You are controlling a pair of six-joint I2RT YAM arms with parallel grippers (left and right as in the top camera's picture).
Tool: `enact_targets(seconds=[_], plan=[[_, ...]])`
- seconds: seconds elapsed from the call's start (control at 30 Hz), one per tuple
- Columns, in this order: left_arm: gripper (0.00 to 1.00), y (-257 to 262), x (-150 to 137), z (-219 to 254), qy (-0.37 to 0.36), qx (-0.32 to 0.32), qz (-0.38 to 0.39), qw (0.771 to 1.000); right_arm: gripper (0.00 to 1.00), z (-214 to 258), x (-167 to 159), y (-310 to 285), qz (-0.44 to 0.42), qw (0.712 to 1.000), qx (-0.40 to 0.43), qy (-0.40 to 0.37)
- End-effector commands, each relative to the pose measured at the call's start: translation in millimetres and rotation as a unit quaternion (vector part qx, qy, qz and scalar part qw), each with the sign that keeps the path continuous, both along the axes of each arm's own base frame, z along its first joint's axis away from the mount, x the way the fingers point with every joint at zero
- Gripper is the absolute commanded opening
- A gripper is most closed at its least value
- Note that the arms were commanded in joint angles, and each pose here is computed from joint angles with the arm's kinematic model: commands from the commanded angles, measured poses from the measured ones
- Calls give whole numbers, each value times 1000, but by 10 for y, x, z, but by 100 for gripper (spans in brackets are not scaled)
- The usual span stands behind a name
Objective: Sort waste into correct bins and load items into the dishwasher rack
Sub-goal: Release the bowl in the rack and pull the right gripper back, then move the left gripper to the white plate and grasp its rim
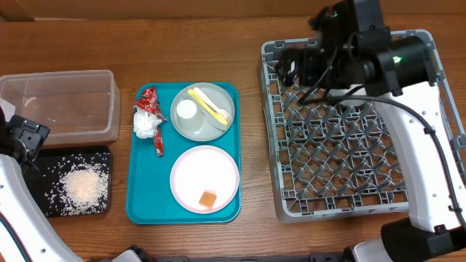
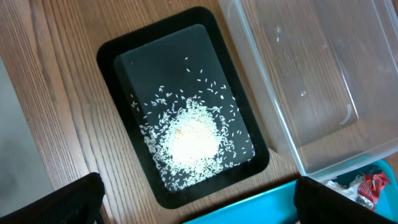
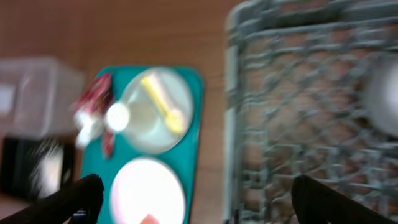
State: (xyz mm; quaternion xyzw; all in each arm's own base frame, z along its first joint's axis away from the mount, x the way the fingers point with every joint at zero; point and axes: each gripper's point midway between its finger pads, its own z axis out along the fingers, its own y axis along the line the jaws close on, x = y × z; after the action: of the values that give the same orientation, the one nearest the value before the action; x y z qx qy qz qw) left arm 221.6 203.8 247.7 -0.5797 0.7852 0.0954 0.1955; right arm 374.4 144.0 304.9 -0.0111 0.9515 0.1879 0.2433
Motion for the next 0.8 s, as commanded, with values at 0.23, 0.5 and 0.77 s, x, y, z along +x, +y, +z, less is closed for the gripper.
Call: enact_targets(seconds=[0.23, 0.5, 0.77], plan=[[100, 11, 10, 18, -5, -1, 5, 1000, 100, -49, 186, -1858, -304, 948, -96, 6], [100, 11, 10, 18, -5, -1, 5, 1000, 100, -55, 127, -2204, -346, 934, -88, 13], [100, 28, 35, 31, -11, 3, 5, 1000, 100, -55, 127, -2209, -346, 934, -88, 13]])
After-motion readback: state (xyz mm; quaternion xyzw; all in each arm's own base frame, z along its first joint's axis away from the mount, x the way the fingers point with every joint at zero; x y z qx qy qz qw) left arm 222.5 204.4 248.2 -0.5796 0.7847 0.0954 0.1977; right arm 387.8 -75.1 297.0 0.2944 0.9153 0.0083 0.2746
